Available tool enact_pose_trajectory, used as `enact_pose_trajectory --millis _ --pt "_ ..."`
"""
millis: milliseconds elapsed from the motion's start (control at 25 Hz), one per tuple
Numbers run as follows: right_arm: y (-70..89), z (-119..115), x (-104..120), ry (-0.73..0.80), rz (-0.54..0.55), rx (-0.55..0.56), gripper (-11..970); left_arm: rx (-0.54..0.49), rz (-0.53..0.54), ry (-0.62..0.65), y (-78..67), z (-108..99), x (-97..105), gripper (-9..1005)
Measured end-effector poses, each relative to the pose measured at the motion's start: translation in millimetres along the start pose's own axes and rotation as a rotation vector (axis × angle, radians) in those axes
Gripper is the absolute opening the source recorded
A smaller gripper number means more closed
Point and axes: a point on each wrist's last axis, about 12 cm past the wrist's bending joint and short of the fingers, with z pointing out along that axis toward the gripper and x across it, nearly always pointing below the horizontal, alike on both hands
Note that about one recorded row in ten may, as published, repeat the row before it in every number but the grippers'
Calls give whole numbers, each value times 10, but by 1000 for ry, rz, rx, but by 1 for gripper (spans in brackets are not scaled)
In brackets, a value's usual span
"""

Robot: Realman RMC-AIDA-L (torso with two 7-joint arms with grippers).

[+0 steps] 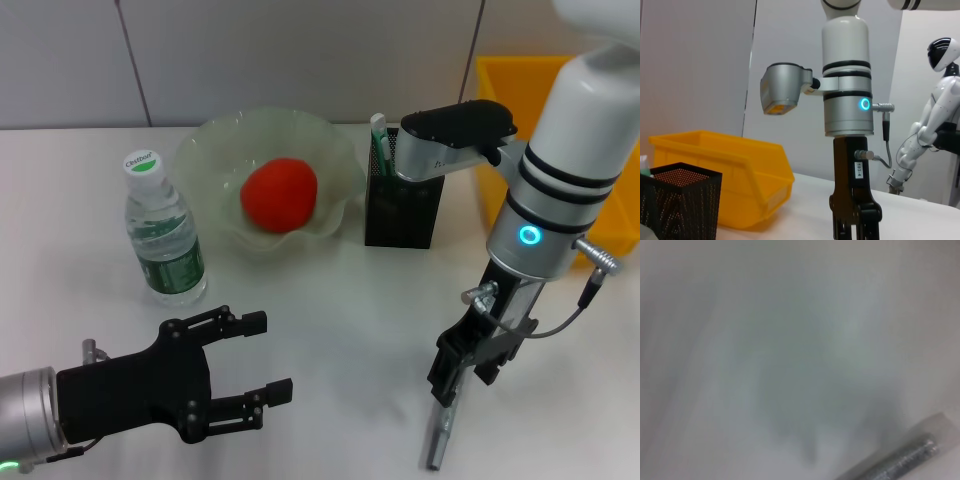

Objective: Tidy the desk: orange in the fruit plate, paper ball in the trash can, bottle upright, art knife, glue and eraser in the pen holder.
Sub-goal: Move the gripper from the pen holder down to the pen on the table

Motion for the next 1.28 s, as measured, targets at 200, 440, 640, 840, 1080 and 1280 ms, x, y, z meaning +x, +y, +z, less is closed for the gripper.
enact_pose_trajectory --millis 200,440,640,840,1080,1280 --pt "0 34 -8 -6 1 -2 641 2 -3 -5 -12 -4 4 805" --pt "13 48 -22 2 -22 39 642 10 -2 -15 -24 -12 -8 805" --pt "18 64 -34 0 -32 62 643 10 -6 -16 -30 -17 -5 805" --pt "78 109 -42 7 -72 78 644 9 -7 -16 -34 -22 0 805" --pt "151 122 -57 9 -115 128 645 0 -7 -21 -37 -40 4 806" --pt "169 122 -57 5 -120 124 647 -1 -6 -22 -38 -44 5 806"
